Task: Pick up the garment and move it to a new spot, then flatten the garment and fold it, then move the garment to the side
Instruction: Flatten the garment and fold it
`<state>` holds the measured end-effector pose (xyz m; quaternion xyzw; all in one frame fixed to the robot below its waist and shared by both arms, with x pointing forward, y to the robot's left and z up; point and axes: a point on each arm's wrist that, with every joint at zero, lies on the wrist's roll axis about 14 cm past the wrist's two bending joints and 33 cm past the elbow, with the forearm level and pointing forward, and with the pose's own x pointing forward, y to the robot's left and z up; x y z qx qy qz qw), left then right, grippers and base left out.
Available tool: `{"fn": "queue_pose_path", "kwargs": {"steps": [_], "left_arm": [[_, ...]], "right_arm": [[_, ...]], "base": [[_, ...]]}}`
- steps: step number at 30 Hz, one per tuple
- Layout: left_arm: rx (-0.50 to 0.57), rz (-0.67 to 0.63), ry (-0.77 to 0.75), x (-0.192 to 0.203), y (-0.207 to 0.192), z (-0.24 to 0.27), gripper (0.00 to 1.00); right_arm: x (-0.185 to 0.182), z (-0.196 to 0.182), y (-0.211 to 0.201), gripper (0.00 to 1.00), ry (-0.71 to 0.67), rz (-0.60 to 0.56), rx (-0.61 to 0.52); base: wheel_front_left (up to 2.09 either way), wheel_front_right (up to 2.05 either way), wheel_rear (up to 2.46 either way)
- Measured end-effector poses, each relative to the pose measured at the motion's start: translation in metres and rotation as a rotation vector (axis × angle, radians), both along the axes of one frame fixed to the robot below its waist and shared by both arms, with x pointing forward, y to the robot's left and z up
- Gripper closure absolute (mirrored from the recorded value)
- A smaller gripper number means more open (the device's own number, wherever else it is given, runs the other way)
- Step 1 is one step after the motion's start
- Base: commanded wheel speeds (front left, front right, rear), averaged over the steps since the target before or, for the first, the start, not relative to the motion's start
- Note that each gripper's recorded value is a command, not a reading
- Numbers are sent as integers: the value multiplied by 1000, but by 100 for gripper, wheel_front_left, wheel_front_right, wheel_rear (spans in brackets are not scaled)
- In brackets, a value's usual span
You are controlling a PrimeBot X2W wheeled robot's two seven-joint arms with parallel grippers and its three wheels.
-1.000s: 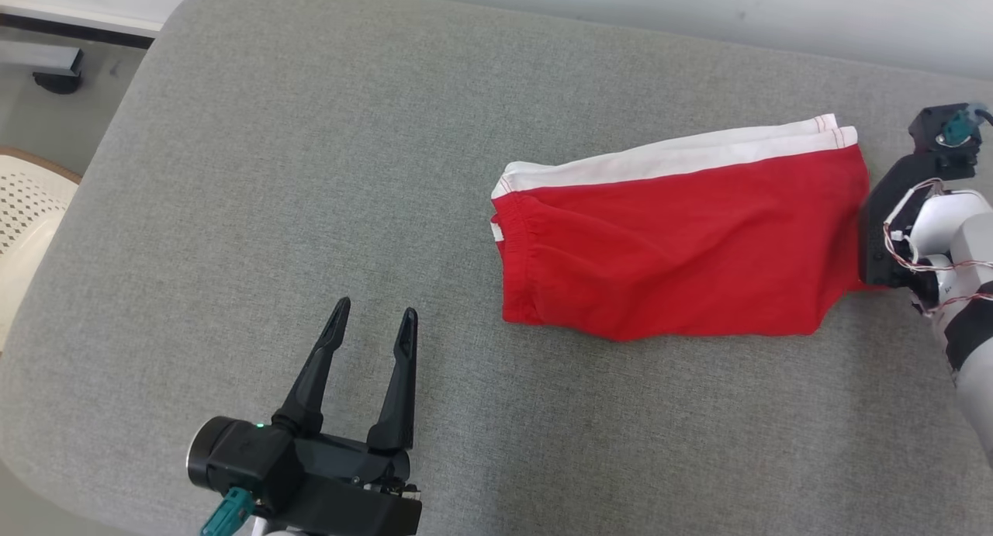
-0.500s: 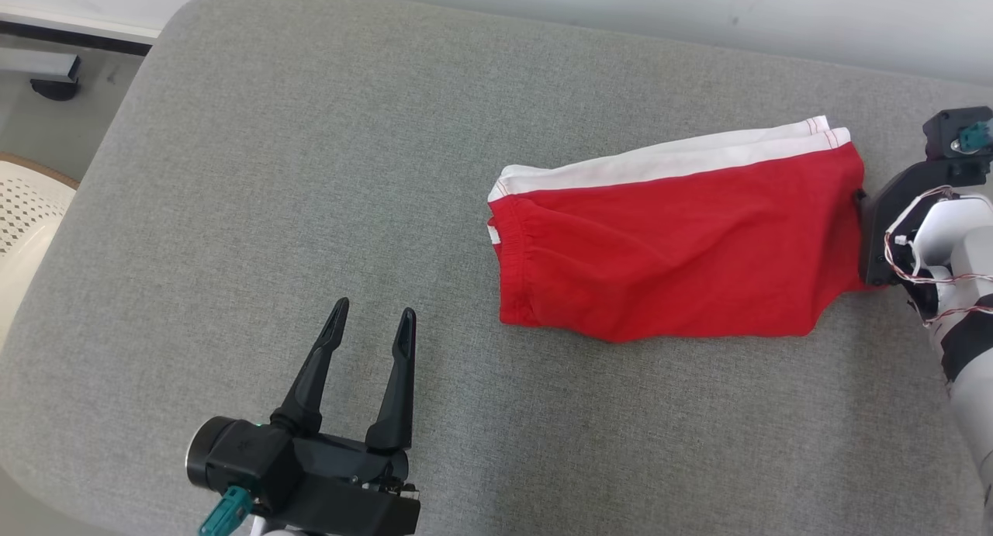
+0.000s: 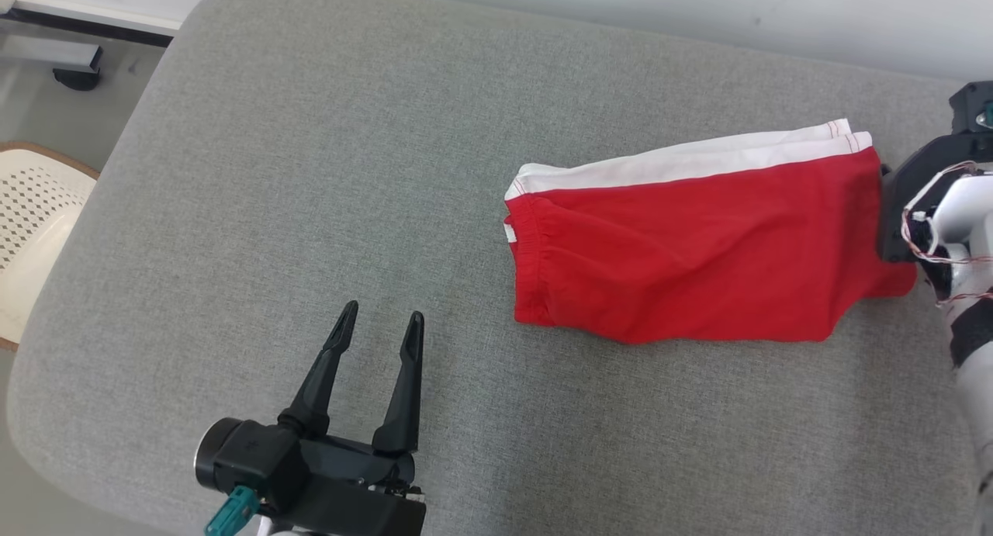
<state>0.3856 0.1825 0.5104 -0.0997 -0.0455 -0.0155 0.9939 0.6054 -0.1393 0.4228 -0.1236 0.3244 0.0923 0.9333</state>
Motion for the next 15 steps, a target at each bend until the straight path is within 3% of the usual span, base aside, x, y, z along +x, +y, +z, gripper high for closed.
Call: {"fn": "queue_pose_path", "kwargs": {"steps": [5, 15], "left_arm": [[-8, -3, -1, 0, -1, 0, 0], [-20, -21, 10, 4, -7, -3, 0]], "right_arm": [[-20, -18, 23, 0, 90, 13, 34], [-25, -36, 7, 0, 163, -33, -17]], "base": [[0, 0, 0], [0, 0, 0]]}}
